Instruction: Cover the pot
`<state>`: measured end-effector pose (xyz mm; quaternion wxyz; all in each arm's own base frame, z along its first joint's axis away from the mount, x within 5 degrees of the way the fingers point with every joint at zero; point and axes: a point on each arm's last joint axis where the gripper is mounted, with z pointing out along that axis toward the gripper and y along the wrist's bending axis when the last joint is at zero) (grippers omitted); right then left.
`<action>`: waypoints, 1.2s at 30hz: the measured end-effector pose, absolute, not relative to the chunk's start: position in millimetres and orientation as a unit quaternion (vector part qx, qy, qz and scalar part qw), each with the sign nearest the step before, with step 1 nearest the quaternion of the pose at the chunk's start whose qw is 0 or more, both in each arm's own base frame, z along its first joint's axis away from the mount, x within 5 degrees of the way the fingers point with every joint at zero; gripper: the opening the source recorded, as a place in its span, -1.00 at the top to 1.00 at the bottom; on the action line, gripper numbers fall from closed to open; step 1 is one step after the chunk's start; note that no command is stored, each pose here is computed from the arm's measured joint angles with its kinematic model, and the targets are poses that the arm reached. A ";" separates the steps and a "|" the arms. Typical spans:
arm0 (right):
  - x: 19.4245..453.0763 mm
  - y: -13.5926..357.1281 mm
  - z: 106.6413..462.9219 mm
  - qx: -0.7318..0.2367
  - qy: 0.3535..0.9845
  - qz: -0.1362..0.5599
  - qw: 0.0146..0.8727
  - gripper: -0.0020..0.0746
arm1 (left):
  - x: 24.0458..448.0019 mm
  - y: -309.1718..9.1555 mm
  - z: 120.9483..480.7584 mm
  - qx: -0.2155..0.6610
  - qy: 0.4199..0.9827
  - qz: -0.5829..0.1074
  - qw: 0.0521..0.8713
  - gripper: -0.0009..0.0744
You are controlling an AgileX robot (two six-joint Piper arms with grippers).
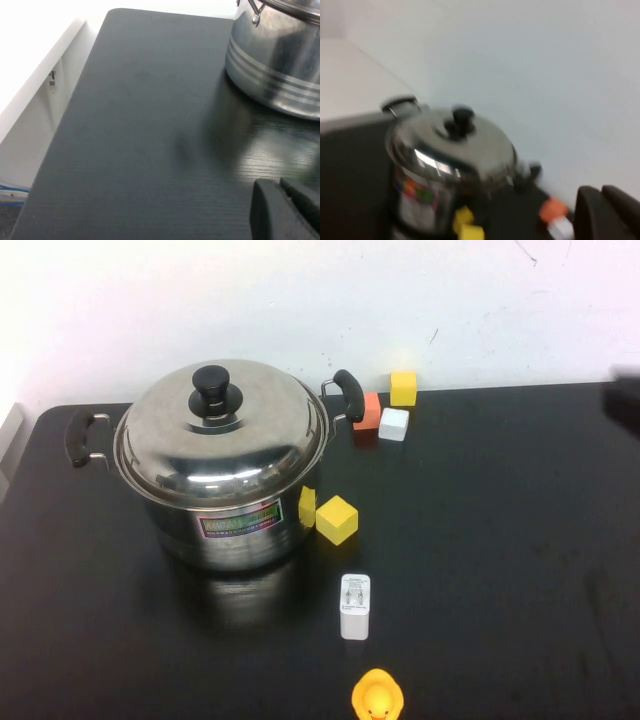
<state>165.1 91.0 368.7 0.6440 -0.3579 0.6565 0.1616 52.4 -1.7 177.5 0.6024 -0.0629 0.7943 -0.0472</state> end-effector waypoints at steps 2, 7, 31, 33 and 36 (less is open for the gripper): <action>152.8 81.8 349.5 -0.338 0.672 0.141 0.643 0.92 | 52.4 -1.7 177.5 -0.063 0.794 -0.047 0.602 0.98; 115.7 61.4 328.2 -0.282 0.674 0.123 0.672 0.92 | 52.4 -1.7 177.5 -0.063 0.794 -0.047 0.602 0.98; 58.9 5.8 231.0 -0.180 0.809 -0.049 0.558 0.92 | 52.4 -1.7 177.5 -0.063 0.794 -0.047 0.602 0.98; 54.7 2.4 222.1 -0.156 0.809 -0.062 0.564 0.92 | 52.4 -1.7 177.5 -0.063 0.794 -0.047 0.602 0.98; 50.5 -2.4 209.2 -0.114 0.804 -0.086 0.577 0.92 | 52.4 -1.7 177.5 -0.063 0.794 -0.047 0.602 0.98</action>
